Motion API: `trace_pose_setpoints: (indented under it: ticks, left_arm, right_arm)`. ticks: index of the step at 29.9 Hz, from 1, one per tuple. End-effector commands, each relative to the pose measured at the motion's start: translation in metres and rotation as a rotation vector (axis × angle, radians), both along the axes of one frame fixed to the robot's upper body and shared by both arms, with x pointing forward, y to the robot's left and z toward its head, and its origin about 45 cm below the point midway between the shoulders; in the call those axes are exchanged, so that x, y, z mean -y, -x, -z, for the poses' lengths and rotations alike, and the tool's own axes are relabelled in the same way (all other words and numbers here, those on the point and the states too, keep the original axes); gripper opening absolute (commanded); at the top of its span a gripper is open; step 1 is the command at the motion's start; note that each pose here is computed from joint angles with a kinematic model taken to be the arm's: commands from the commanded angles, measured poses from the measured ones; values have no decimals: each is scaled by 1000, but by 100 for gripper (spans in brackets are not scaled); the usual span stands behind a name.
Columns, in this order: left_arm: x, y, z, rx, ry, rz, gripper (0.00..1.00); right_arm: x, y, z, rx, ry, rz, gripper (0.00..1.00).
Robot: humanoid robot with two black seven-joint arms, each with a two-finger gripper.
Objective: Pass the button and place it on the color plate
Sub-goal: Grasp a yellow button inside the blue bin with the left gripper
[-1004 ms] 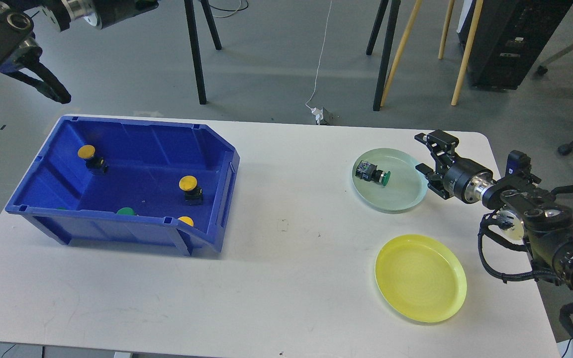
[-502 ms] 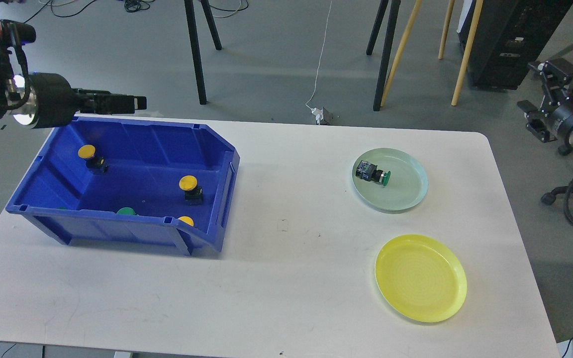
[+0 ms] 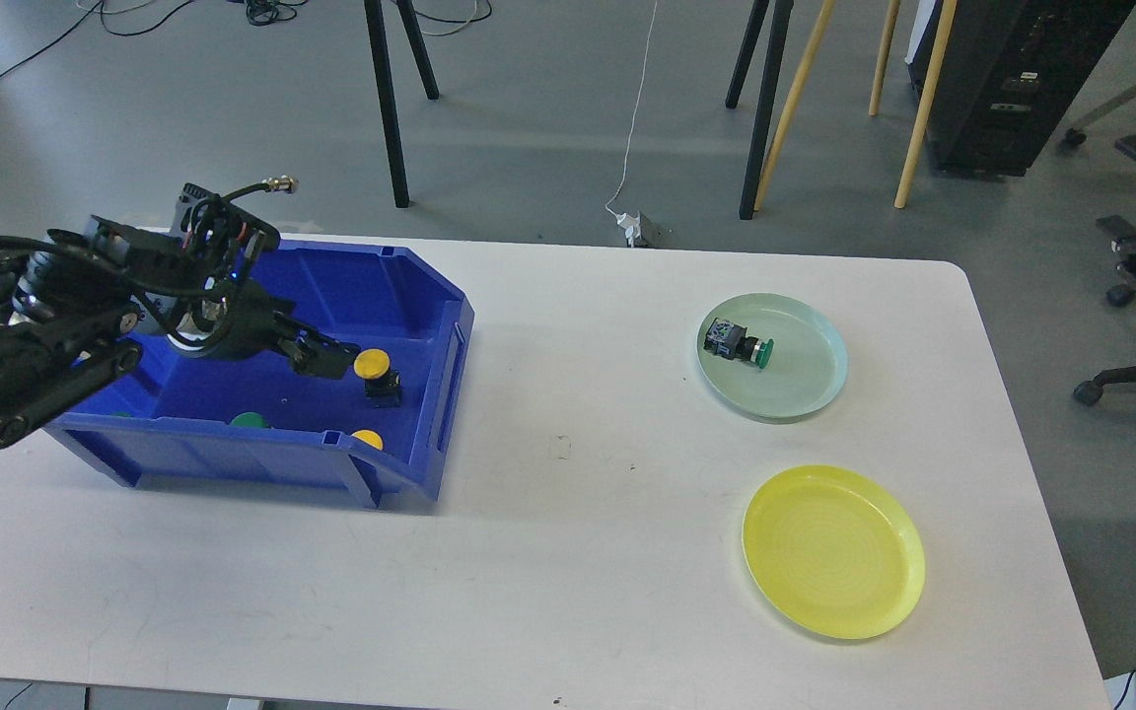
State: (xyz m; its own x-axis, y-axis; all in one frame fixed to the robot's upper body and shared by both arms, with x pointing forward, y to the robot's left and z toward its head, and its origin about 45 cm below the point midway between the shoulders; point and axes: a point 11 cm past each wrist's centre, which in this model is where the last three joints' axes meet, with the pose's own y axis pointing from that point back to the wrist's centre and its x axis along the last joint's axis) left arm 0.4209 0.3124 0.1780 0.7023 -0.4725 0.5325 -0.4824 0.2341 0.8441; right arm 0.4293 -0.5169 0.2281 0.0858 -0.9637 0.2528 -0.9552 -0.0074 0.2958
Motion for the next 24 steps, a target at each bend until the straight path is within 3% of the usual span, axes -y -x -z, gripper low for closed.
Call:
trace_pose_setpoints:
  ticks: [1,18,24]
  left_arm:
    - [9,-4,14,-6,4,-2,99]
    - [32,-6,35,-38,44,1,99]
    - [33,-5,40,-48,47,-4,92]
  right_arm:
    - [3,7,10,-22,3,5,90]
    - [-1,9,19,-40,1,-1,90]
    - [0,10,19,-40,2,0,90]
